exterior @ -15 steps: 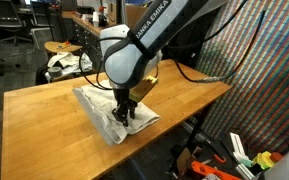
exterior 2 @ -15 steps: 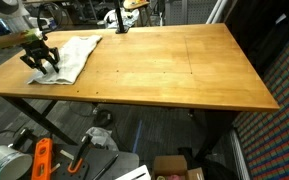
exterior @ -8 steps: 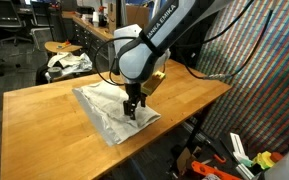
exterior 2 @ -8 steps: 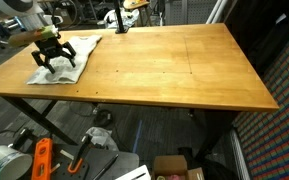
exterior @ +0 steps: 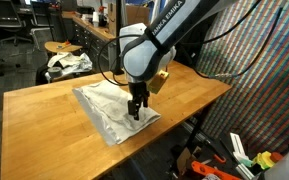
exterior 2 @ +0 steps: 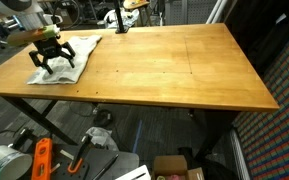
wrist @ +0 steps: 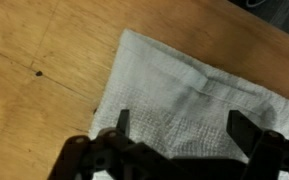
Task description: Fold the cloth
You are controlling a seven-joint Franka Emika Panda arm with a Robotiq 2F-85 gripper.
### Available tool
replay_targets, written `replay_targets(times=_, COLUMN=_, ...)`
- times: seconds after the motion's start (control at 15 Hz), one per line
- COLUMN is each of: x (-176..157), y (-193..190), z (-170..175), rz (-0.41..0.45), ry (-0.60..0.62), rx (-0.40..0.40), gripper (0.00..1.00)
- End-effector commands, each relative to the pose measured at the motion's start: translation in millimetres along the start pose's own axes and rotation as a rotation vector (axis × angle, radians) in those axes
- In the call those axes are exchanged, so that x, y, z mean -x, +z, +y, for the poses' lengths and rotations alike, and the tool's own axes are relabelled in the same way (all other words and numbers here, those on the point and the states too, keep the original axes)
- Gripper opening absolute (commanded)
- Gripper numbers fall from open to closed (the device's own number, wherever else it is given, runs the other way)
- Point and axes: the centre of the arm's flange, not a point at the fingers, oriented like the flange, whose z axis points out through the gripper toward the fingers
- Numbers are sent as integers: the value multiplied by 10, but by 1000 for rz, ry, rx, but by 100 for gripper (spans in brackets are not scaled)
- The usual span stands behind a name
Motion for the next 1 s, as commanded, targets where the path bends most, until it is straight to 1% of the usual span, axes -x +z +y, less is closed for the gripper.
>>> replay_targets(times=0.0, x=196, y=-292, z=-209, rz=84, ry=-3, rx=-21, gripper=100)
replay_targets(times=0.2, x=240, y=-417, z=-428, rz=68, ry=-3, rx=-30, gripper=100)
replay_targets(times=0.27, x=234, y=-427, z=-526, rz=49, ry=-7, rx=-36, gripper=100)
replay_targets(times=0.4, x=186, y=-430, z=-734, rz=45, ry=8, rx=-51, gripper=100)
replay_targets(times=0.67, x=36, y=-420, z=-1056, rz=106, ry=86, rx=-49, gripper=100)
replay_targets(times=0.73, x=-38, y=-414, z=-1076, rz=148, ry=135, rx=-35, gripper=100)
replay_targets(times=0.8, x=-85, y=-425, z=-1093, rz=162, ry=164, rx=-27, gripper=100)
replay_targets(times=0.93, x=-128, y=-400, z=-1077, rz=160, ry=202, rx=-13, gripper=100)
